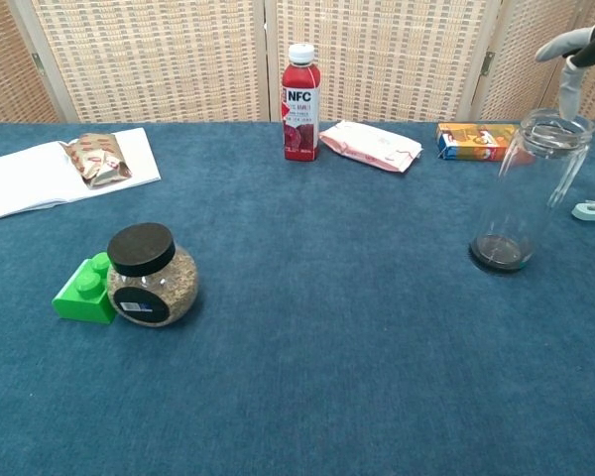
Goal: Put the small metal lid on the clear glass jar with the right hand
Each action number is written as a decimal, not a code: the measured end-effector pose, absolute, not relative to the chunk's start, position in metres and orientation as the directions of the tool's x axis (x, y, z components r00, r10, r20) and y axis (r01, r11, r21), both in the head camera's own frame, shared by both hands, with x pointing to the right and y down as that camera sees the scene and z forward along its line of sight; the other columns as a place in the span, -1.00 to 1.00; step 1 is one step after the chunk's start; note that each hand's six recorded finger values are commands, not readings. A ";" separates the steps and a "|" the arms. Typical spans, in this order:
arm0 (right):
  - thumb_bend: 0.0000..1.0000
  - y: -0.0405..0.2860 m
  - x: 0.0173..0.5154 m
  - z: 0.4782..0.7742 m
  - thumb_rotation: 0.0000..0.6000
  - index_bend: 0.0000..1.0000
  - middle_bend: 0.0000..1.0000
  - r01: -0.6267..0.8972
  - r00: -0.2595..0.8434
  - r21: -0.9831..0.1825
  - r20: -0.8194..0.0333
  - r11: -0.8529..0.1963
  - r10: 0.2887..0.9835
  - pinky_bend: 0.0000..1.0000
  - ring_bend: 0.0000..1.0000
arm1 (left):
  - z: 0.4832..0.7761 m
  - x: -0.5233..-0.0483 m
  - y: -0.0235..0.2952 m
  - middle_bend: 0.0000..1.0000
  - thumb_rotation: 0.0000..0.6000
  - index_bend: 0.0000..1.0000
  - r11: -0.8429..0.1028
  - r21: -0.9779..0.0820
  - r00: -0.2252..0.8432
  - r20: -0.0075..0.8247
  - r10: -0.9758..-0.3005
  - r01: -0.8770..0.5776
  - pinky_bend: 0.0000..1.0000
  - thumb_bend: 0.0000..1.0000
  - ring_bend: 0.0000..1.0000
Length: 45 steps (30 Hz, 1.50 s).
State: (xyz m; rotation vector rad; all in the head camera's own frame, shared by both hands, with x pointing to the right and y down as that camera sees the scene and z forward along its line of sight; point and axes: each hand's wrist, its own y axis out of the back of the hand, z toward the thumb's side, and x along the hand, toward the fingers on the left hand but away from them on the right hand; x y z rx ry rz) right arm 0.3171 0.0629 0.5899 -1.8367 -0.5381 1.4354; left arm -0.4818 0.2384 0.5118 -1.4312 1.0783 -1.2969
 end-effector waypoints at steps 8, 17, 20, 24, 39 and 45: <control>-0.73 0.062 0.327 0.568 1.00 -0.24 -1.00 -0.030 0.298 -0.786 -0.596 -0.617 0.745 -1.00 -1.00 | 0.514 -0.482 0.238 -0.88 1.00 -1.00 -0.222 -0.974 0.071 0.220 -0.973 -0.030 -1.00 0.08 -1.00; -0.73 0.091 0.360 0.548 1.00 -0.87 -1.00 0.058 0.283 -0.841 -0.502 -0.537 0.817 -1.00 -1.00 | 0.515 -0.483 0.238 -0.88 1.00 -1.00 -0.229 -0.973 0.061 0.227 -0.972 -0.027 -1.00 0.08 -1.00; -0.73 0.111 0.377 0.547 1.00 -0.92 -1.00 0.070 0.257 -0.861 -0.473 -0.504 0.843 -1.00 -1.00 | 0.516 -0.483 0.237 -0.88 1.00 -1.00 -0.235 -0.972 0.059 0.233 -0.971 -0.028 -1.00 0.08 -1.00; -0.75 0.143 0.399 0.551 1.00 -0.93 -1.00 0.072 0.211 -0.882 -0.444 -0.466 0.871 -1.00 -1.00 | 0.520 -0.482 0.237 -0.88 1.00 -1.00 -0.247 -0.969 0.060 0.245 -0.968 -0.027 -1.00 0.08 -1.00; -0.77 0.204 0.439 0.555 1.00 -0.93 -1.00 0.034 0.082 -0.932 -0.357 -0.361 0.930 -1.00 -1.00 | 0.540 -0.480 0.231 -0.88 1.00 -1.00 -0.307 -0.951 0.066 0.305 -0.950 -0.026 -1.00 0.08 -1.00; -0.77 0.204 0.442 0.563 1.00 -0.93 -1.00 0.035 0.070 -0.920 -0.388 -0.391 0.919 -1.00 -1.00 | 0.542 -0.481 0.230 -0.88 1.00 -1.00 -0.311 -0.950 0.062 0.309 -0.949 -0.025 -1.00 0.08 -1.00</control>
